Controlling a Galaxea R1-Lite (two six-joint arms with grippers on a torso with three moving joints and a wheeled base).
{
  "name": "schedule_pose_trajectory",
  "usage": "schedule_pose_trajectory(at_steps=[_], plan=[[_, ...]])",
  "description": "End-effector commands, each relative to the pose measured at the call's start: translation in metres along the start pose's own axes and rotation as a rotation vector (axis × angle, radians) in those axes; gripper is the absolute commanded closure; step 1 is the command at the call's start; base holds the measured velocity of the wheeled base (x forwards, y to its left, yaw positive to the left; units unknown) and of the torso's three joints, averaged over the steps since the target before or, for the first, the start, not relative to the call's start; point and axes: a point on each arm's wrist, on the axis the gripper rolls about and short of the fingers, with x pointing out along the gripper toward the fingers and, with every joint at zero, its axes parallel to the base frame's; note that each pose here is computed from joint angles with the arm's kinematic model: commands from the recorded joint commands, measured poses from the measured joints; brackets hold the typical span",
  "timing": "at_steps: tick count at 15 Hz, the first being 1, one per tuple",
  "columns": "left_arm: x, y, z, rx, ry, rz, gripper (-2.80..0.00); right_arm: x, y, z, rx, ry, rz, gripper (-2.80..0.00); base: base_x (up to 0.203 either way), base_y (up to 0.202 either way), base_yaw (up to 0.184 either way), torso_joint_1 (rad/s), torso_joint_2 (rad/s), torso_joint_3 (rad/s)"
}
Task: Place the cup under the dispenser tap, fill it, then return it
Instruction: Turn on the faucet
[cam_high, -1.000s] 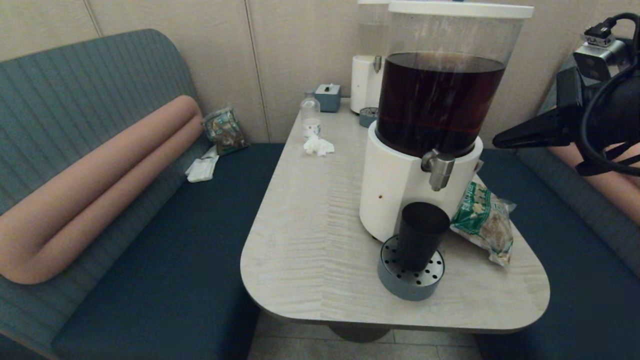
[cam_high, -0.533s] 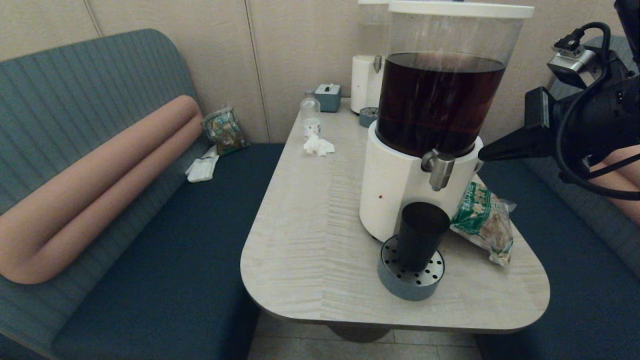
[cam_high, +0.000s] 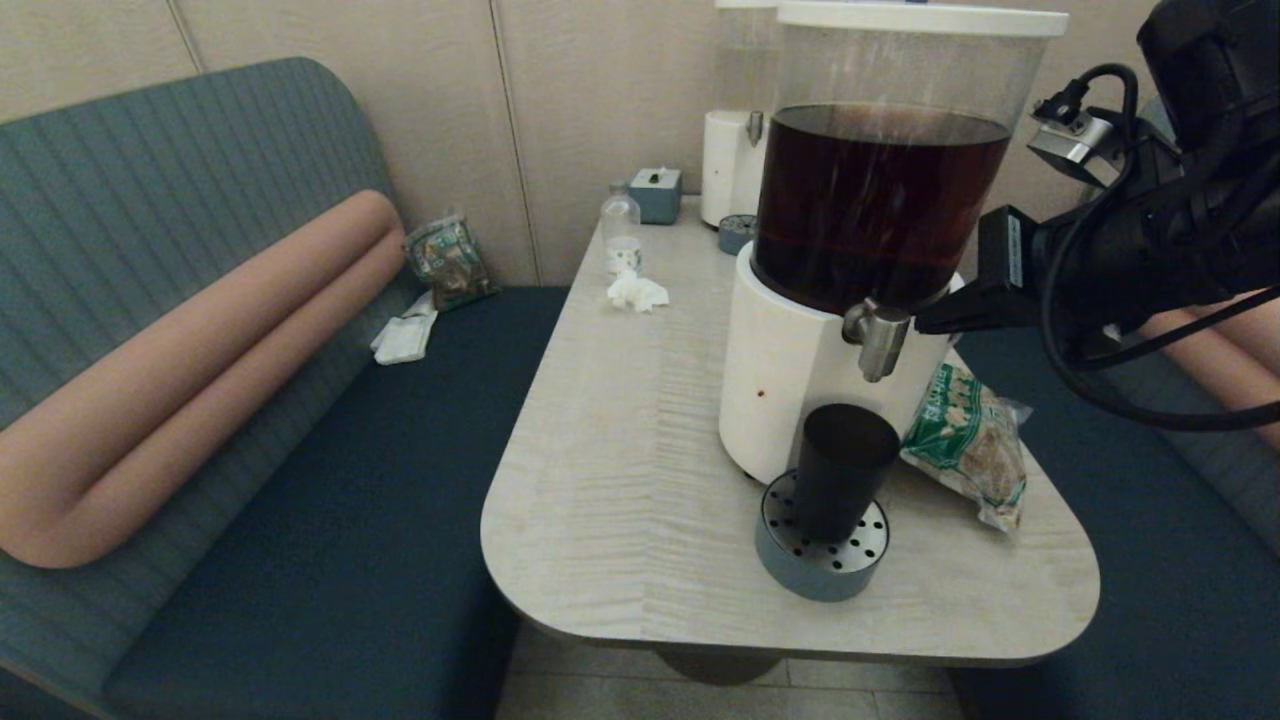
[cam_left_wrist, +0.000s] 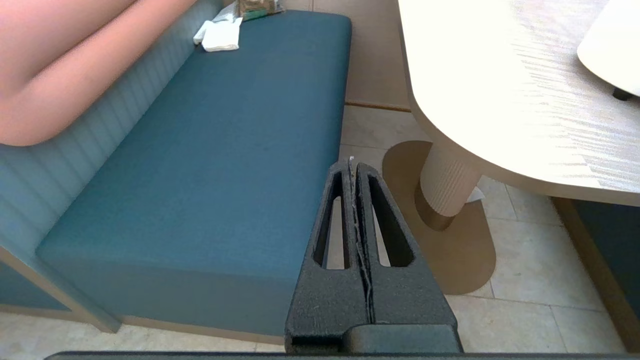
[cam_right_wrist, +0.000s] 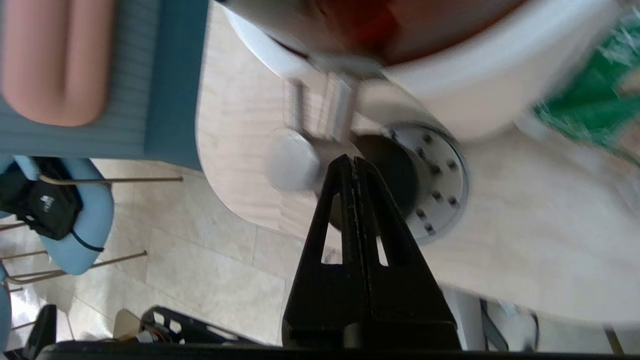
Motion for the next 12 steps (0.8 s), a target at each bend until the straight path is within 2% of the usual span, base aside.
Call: schedule_pose_trajectory(at_steps=[1,6,9,12], plan=[[0.0,0.0,0.0,-0.001,0.0,0.001,0.0,0.009,0.001,0.0,0.0,0.001,0.006,0.0,0.0,0.0,0.0,0.0,0.0,0.0],[0.0,0.0,0.0,-0.001,0.0,0.001,0.0,0.017,0.001,0.002,-0.003,-0.004,0.003,0.0,0.0,0.0,0.0,0.0,0.0,0.0],[0.0,0.0,0.0,0.0,0.001,0.001,0.0,0.021,0.0,0.003,-0.02,-0.017,-0.027,0.0,0.0,0.0,0.0,0.0,0.0,0.0],[0.0,0.0,0.0,-0.002,0.0,0.001,0.0,0.032,0.003,0.007,-0.045,-0.066,-0.032,0.0,0.0,0.0,0.0,0.0,0.0,0.0]])
